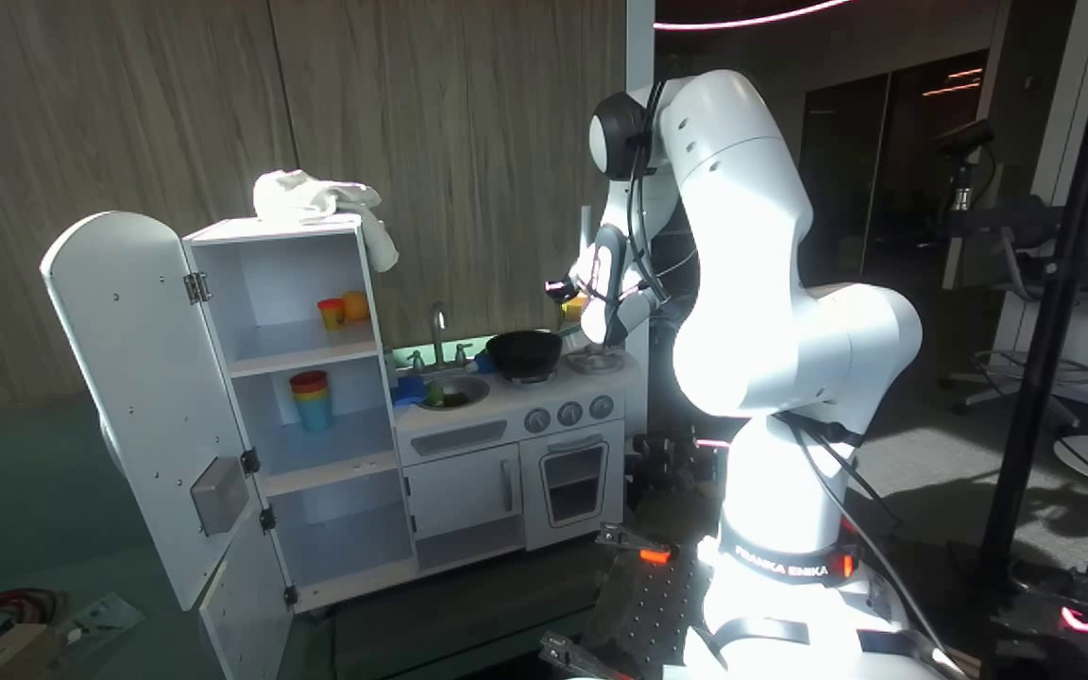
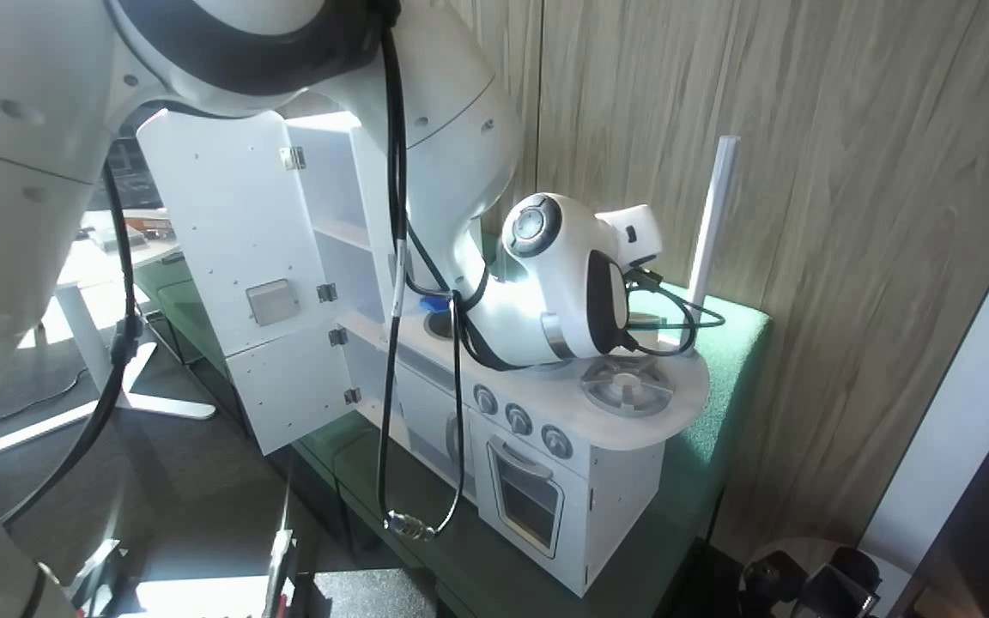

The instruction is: Use the ladle to stir the contents in the white pot.

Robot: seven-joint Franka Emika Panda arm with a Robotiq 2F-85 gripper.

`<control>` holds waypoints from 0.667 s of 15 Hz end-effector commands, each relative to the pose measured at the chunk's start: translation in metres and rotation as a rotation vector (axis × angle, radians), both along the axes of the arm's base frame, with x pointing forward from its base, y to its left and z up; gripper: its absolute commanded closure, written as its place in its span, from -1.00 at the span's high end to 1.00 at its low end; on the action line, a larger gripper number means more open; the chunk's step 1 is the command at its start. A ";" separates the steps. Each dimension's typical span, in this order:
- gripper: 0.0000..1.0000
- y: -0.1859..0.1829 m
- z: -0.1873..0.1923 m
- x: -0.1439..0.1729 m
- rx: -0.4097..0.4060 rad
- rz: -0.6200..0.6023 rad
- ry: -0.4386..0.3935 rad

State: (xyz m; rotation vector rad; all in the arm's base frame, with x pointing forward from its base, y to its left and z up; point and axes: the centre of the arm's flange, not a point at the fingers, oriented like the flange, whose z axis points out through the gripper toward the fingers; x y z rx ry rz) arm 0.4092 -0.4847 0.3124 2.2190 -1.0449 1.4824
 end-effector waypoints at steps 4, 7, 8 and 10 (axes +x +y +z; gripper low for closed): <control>-0.95 0.036 0.003 -0.051 0.016 0.033 -0.017; -0.95 0.047 0.009 -0.066 -0.009 0.031 -0.032; -0.95 0.050 0.010 -0.069 -0.018 0.035 -0.031; -0.95 0.052 0.011 -0.075 -0.031 0.027 -0.034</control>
